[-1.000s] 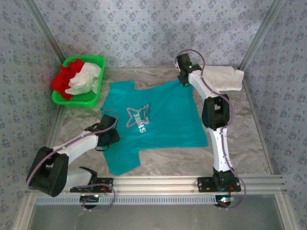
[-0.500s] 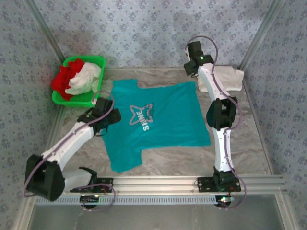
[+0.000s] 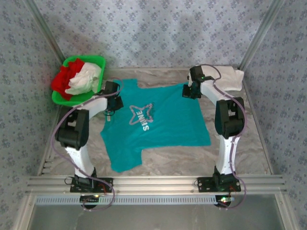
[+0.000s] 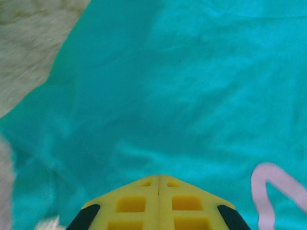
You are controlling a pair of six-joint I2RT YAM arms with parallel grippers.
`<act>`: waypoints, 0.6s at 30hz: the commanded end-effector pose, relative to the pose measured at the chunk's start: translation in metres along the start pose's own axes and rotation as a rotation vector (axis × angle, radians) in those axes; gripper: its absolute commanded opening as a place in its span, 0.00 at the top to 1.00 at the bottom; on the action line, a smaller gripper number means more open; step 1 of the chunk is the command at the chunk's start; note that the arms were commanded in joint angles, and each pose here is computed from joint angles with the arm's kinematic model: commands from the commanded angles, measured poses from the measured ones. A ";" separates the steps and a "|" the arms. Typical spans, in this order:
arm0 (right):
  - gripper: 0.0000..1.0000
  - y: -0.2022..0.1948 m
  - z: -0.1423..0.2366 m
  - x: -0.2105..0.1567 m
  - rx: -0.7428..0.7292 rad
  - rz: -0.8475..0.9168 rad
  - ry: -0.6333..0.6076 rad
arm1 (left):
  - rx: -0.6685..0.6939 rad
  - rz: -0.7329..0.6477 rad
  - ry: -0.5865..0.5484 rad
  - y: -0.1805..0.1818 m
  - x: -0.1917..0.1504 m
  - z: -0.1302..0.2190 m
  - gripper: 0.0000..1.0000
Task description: Fold and stack the t-shirts
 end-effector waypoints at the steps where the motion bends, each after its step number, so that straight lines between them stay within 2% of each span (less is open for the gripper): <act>1: 1.00 -0.019 -0.014 0.001 0.002 -0.143 0.020 | -0.046 -0.021 0.002 -0.016 0.017 -0.018 1.00; 12: 1.00 -0.057 -0.049 -0.012 -0.023 -0.267 0.068 | -0.109 0.068 0.054 -0.023 0.047 -0.084 1.00; 18: 1.00 -0.065 -0.052 -0.001 -0.026 -0.316 0.069 | -0.140 0.076 0.047 -0.029 0.076 -0.103 1.00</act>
Point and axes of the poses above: each hand's point on the last joint's axis, 136 mm out from that joint toward the fingers, its own z axis back along the fingers, its own y axis along the line the jaws close on, x = y × z, the point moved 8 cm from there along z, back along the fingers, and after that the axes turned 5 degrees about -z, right-handed, at the moved point
